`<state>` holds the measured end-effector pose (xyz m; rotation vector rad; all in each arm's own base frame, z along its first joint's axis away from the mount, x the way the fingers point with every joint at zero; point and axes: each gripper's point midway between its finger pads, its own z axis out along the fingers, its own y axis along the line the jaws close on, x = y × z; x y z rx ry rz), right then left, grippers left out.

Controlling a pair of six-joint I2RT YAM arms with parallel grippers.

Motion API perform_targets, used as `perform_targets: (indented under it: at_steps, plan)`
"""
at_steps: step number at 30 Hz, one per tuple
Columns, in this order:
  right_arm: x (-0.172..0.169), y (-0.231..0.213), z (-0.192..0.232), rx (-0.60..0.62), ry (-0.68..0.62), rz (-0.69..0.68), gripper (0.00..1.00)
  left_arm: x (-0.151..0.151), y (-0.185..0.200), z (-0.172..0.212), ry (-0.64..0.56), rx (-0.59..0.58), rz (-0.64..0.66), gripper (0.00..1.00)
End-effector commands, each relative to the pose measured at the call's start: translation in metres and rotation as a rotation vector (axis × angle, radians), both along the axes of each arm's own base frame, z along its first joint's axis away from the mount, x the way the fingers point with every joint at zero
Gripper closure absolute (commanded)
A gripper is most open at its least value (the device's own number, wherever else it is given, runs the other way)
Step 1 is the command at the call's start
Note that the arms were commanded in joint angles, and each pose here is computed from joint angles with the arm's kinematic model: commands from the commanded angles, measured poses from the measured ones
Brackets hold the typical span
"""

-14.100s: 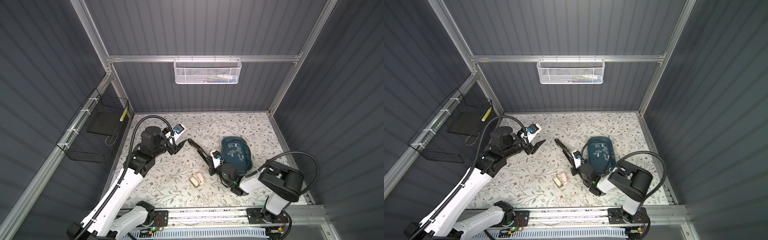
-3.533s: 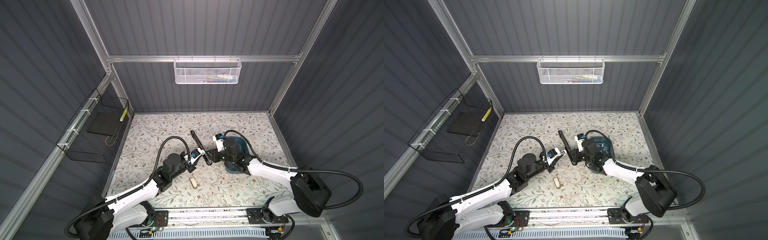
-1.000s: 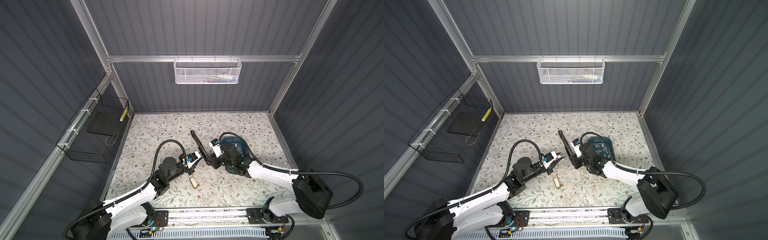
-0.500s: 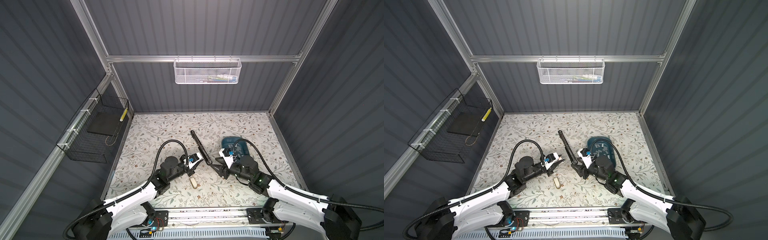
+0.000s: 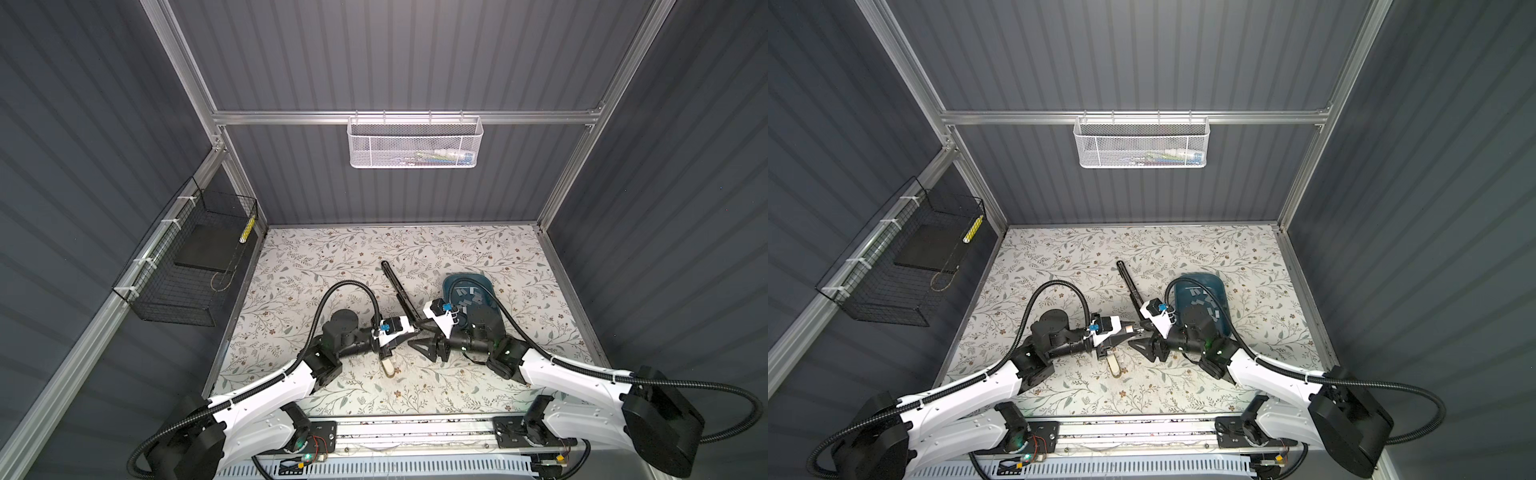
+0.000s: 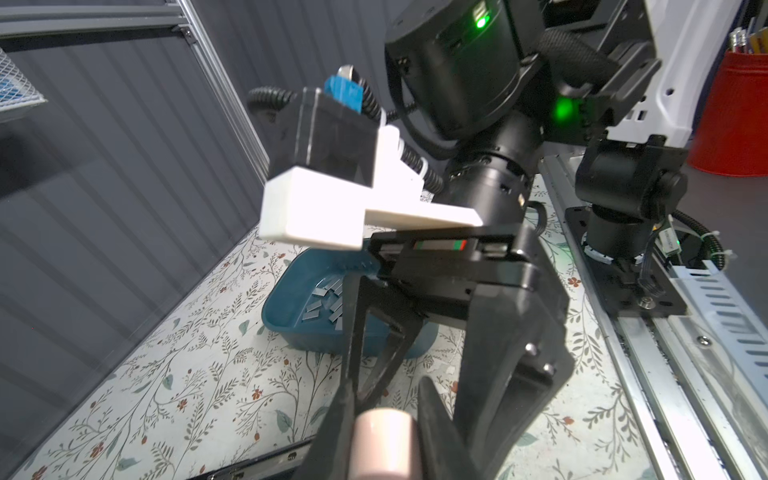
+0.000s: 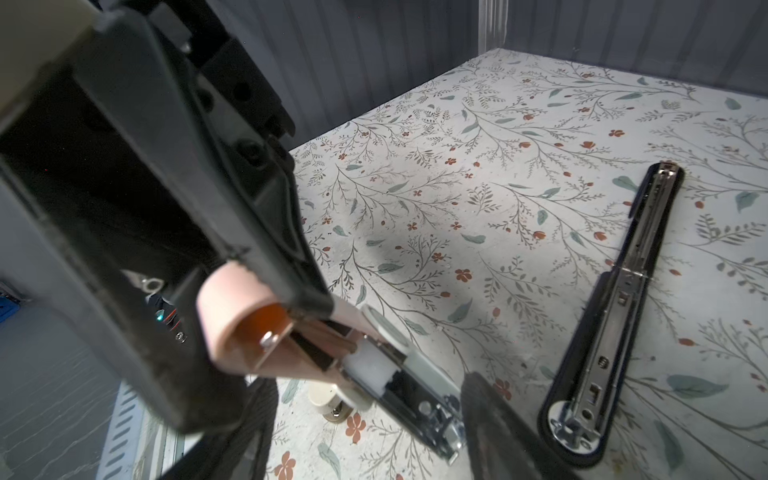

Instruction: Load the staples into the stapler

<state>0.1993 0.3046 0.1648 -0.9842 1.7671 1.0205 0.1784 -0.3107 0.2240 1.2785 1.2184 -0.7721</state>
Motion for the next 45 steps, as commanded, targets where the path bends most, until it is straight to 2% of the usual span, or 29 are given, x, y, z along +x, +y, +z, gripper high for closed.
perform_targets:
  at_steps: [1, 6, 19, 31, 39, 45]
  plan:
    - [-0.007, 0.008, 0.011, 0.023, -0.022, 0.070, 0.28, -0.007, -0.006, 0.018, -0.010, -0.024, -0.072, 1.00]
    - [-0.010, 0.009, 0.010, 0.029, -0.029, 0.087, 0.27, -0.008, -0.010, 0.017, 0.014, -0.006, -0.089, 1.00]
    - [-0.006, -0.007, 0.018, 0.045, -0.103, 0.002, 0.26, -0.018, -0.012, 0.020, 0.019, -0.007, -0.159, 1.00]
    - [-0.021, 0.005, 0.006, 0.039, -0.073, 0.137, 0.29, -0.023, -0.018, 0.019, 0.054, 0.012, -0.213, 1.00]
    - [-0.020, 0.010, 0.002, 0.035, -0.065, 0.152, 0.41, -0.025, -0.016, 0.024, 0.042, -0.003, -0.212, 1.00]
    - [-0.019, 0.011, 0.003, 0.040, -0.065, 0.155, 0.62, -0.022, -0.014, 0.025, 0.037, -0.009, -0.189, 0.98]
